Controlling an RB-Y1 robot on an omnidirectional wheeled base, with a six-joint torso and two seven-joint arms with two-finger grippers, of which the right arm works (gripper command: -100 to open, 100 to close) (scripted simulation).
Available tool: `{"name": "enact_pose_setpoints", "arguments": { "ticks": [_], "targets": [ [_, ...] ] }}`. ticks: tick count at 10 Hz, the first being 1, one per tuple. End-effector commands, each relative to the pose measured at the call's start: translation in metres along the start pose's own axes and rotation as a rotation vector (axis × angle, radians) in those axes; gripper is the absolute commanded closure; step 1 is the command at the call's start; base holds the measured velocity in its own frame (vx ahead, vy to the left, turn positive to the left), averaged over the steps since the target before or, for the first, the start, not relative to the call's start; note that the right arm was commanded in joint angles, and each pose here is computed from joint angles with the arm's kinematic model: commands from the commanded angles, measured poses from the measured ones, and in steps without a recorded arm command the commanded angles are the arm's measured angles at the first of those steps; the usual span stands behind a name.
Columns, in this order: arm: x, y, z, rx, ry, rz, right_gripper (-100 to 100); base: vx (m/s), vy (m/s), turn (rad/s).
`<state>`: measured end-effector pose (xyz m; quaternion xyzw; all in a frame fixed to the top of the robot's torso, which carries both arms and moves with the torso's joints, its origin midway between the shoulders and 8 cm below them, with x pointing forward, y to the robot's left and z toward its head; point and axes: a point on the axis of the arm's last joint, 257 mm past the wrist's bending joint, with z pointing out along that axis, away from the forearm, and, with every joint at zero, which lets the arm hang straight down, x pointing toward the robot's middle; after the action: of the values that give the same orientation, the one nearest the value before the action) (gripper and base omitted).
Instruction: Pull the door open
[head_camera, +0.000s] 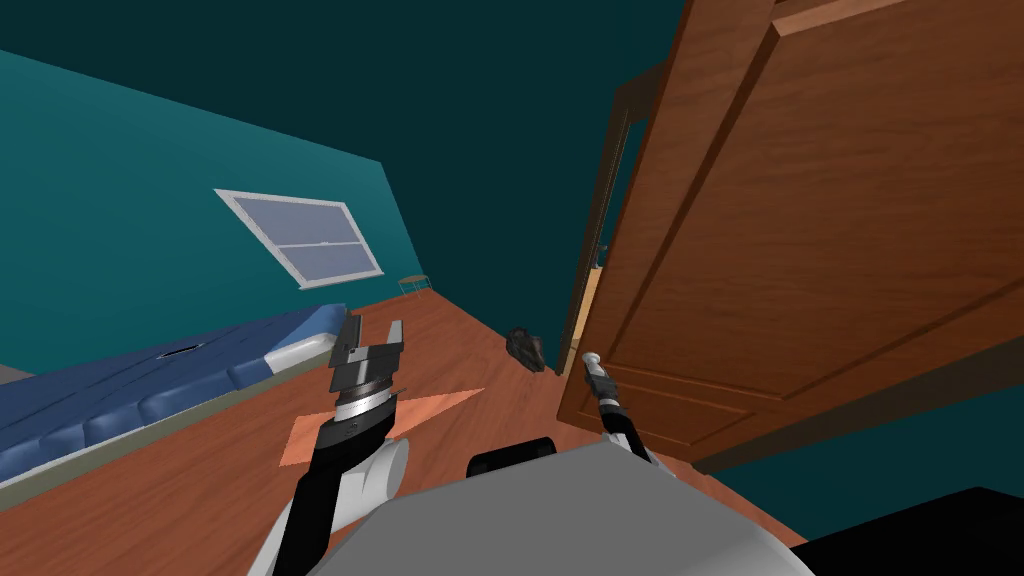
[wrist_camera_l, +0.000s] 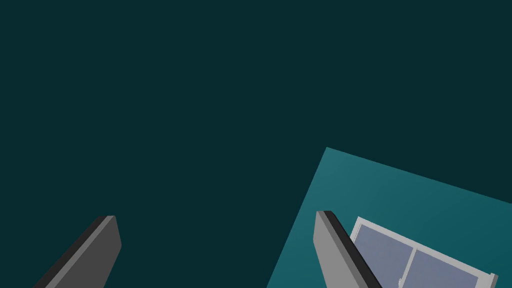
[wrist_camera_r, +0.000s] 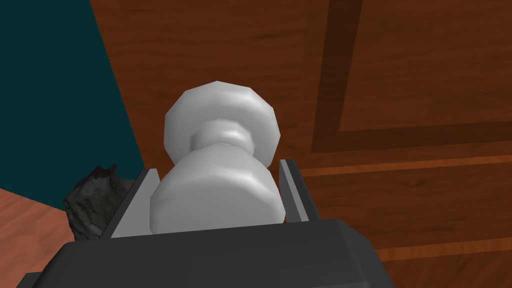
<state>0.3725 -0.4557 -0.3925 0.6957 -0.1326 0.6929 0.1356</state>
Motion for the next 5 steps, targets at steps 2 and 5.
{"name": "enact_pose_setpoints", "arguments": {
  "ticks": [2,5],
  "targets": [
    [-0.001,-0.004,-0.0042,0.026,-0.003,0.001,100,-0.131,-0.024,0.059],
    [0.0,-0.011,-0.0096,0.069,0.001,0.001,100,-0.205,-0.006,0.081]
  ]
}}
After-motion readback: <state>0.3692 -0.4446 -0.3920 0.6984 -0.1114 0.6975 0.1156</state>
